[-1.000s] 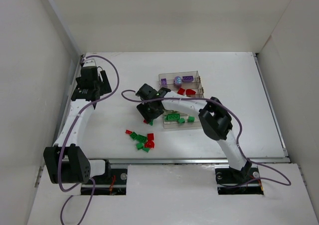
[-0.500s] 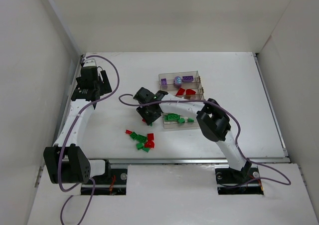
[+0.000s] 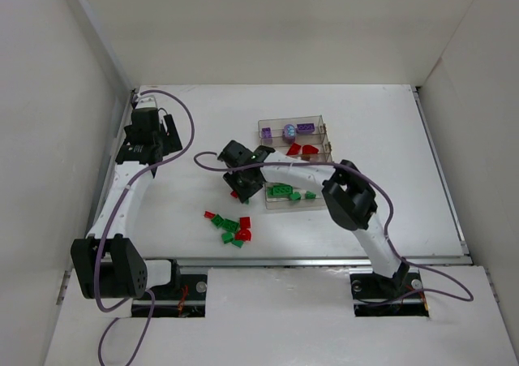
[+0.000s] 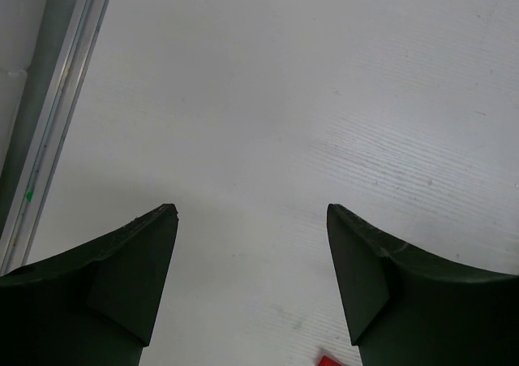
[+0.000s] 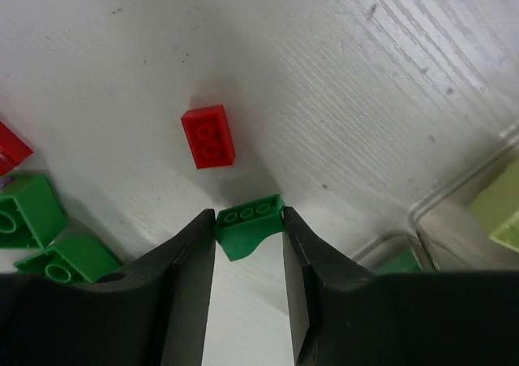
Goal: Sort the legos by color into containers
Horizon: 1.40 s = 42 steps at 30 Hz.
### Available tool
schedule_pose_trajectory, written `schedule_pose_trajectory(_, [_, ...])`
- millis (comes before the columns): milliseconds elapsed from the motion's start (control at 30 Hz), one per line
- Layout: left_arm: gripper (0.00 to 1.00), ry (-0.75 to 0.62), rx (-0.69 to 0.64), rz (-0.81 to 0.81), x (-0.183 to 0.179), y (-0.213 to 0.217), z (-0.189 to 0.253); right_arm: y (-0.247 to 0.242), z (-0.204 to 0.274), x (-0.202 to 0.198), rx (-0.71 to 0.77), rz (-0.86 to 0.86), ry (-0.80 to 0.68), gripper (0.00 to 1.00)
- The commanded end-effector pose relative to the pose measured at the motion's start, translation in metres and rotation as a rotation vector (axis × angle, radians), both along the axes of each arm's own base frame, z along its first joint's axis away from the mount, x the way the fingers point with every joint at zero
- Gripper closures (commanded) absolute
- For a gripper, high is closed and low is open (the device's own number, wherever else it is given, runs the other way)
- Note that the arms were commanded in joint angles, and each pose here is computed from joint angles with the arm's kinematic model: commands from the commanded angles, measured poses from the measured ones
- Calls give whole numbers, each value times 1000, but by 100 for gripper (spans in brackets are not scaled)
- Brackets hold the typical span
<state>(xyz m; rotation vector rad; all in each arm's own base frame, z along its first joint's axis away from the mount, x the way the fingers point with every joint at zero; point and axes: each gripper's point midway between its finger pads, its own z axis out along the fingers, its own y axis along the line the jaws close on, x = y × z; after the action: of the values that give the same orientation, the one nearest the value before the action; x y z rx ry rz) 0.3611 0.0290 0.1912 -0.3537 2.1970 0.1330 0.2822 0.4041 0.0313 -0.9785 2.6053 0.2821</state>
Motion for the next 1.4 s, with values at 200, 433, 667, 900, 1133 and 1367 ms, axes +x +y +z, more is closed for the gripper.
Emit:
schedule_pose_trajectory(200, [38,-36,-50,-163,2,-25,10,-27,145,25,139,-103,-262,85])
schedule_pose_trajectory(433, [32,5,119,-620,-2,-100,8,-129,101,28,86,-375,-117,86])
schedule_pose_trajectory(667, [32,68,425,-1116,-32,-146,-25,-183,87,49,132,-551,-91,86])
schedule_pose_trajectory(900, [31,88,547,-1474,-61,-167,-53,-197,70,41,116,-590,-68,85])
schedule_pose_trajectory(1133, [34,41,625,-1941,-97,-192,-83,-203,69,35,137,-594,-49,48])
schedule_pose_trajectory(1367, [32,49,704,-2056,-90,-208,-110,-210,77,29,144,-603,-56,14])
